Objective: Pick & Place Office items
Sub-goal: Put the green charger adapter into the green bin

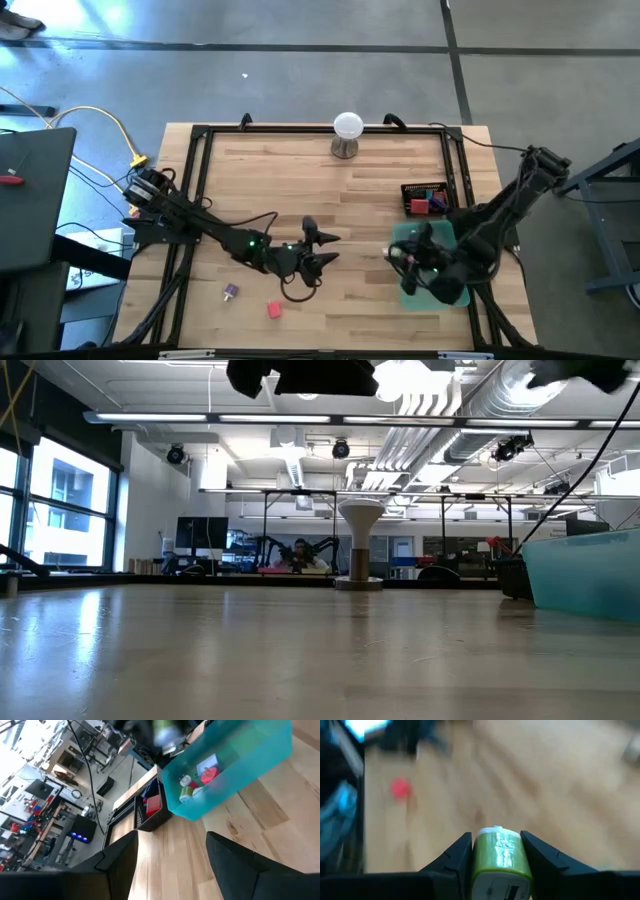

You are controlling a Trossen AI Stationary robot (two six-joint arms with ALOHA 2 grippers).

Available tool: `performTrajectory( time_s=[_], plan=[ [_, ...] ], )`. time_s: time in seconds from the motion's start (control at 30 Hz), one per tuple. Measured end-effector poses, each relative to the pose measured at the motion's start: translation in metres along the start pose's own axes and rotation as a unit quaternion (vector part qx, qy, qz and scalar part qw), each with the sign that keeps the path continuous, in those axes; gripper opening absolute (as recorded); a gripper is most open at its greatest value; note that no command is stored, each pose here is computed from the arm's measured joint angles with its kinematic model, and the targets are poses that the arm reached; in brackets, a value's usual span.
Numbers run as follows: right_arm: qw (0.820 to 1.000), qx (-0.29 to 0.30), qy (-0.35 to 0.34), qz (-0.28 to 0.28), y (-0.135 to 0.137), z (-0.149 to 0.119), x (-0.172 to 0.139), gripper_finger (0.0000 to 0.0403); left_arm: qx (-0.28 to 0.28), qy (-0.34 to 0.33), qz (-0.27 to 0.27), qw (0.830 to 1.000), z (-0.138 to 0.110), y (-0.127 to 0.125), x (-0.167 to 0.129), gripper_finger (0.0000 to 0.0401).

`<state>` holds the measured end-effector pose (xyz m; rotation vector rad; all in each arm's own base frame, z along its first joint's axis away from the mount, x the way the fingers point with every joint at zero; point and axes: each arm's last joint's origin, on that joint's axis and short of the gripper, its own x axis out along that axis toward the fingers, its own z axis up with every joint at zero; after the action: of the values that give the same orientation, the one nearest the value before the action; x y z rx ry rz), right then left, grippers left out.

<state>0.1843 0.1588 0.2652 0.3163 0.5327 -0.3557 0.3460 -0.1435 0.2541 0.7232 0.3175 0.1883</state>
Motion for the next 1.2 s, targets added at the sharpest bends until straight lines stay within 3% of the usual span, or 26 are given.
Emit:
performTrajectory(
  time_s=[0.1,0.2,0.37,0.53,0.77,1.13,1.2],
  plan=[
    [0.996,0.026,0.085,0.003,-0.004,-0.015,-0.007,0.0126,-0.003,0.004,0.003,1.000,-0.002,0.003,0.003,0.0225],
    [0.985,0.079,0.151,-0.037,-0.012,-0.026,-0.012,0.0126,-0.014,0.008,0.006,1.000,-0.004,0.005,0.005,0.0225],
    [0.949,0.166,0.224,-0.147,-0.028,-0.041,-0.022,0.0126,-0.003,0.022,-0.005,1.000,-0.008,0.004,0.006,0.0225],
    [0.919,0.197,0.294,-0.176,-0.022,-0.056,-0.024,0.0125,-0.003,0.033,-0.013,0.999,-0.010,0.002,0.005,0.0225],
    [0.902,0.220,0.323,-0.184,-0.012,-0.066,-0.018,0.0125,-0.010,0.044,-0.019,0.999,-0.013,0.000,0.005,0.0225],
    [0.893,0.202,0.334,-0.222,-0.002,-0.089,0.003,0.0129,-0.018,0.052,-0.077,0.996,-0.019,-0.005,0.004,0.0225],
    [0.885,0.204,0.351,-0.229,0.000,-0.092,0.007,0.0131,-0.019,0.053,-0.076,0.996,-0.019,-0.005,0.005,0.0225]
  ],
)
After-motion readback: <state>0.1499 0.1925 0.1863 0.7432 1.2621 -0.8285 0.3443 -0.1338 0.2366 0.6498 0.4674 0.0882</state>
